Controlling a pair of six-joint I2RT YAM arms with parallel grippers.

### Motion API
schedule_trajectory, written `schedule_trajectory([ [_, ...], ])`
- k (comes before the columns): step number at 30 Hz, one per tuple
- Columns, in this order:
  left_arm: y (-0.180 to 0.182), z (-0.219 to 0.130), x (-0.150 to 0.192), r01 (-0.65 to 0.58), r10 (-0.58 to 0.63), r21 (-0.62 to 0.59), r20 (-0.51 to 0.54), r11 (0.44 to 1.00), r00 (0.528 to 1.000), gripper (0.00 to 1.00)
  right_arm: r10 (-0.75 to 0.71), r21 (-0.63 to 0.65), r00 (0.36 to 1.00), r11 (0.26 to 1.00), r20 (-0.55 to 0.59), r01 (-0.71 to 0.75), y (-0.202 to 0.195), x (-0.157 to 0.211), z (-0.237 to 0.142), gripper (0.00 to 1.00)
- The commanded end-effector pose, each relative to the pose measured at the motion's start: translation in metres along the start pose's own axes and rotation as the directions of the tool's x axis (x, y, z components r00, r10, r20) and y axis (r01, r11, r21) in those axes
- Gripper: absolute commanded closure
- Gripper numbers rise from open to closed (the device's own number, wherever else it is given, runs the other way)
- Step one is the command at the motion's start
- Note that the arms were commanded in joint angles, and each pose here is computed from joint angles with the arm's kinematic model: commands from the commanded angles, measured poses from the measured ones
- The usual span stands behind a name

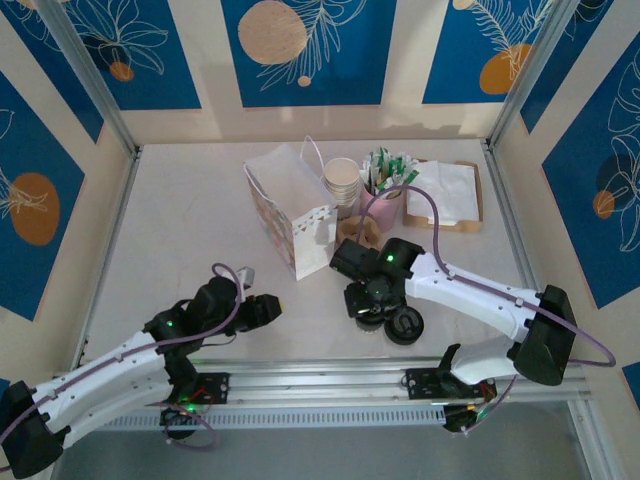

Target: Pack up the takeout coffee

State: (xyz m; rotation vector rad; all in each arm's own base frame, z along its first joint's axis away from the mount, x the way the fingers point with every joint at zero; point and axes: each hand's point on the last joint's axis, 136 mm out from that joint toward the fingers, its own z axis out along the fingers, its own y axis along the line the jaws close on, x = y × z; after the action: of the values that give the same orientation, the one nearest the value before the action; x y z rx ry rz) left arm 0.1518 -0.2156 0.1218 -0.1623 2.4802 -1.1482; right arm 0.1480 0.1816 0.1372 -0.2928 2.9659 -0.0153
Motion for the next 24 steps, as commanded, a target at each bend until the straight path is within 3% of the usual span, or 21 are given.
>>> schedule_trajectory([
  [1, -0.010, -0.004, 0.000, -0.015, 0.015, 0.012, -0.006, 1.000, 1.000, 0.57, 0.030, -0.021, 1.000, 0.999, -0.008, -0.030, 0.000, 0.004, -0.001, 0.25],
  [15, -0.011, -0.008, -0.002, -0.022, 0.022, 0.002, -0.001, 1.000, 1.000, 0.59, 0.073, -0.029, 0.997, 0.997, -0.021, -0.074, -0.001, 0.005, -0.005, 0.19],
  [24, -0.015, -0.034, -0.022, -0.121, 0.127, -0.117, 0.049, 0.986, 0.991, 0.56, 0.051, -0.094, 0.978, 0.995, 0.201, -0.032, -0.009, -0.028, -0.057, 0.19],
])
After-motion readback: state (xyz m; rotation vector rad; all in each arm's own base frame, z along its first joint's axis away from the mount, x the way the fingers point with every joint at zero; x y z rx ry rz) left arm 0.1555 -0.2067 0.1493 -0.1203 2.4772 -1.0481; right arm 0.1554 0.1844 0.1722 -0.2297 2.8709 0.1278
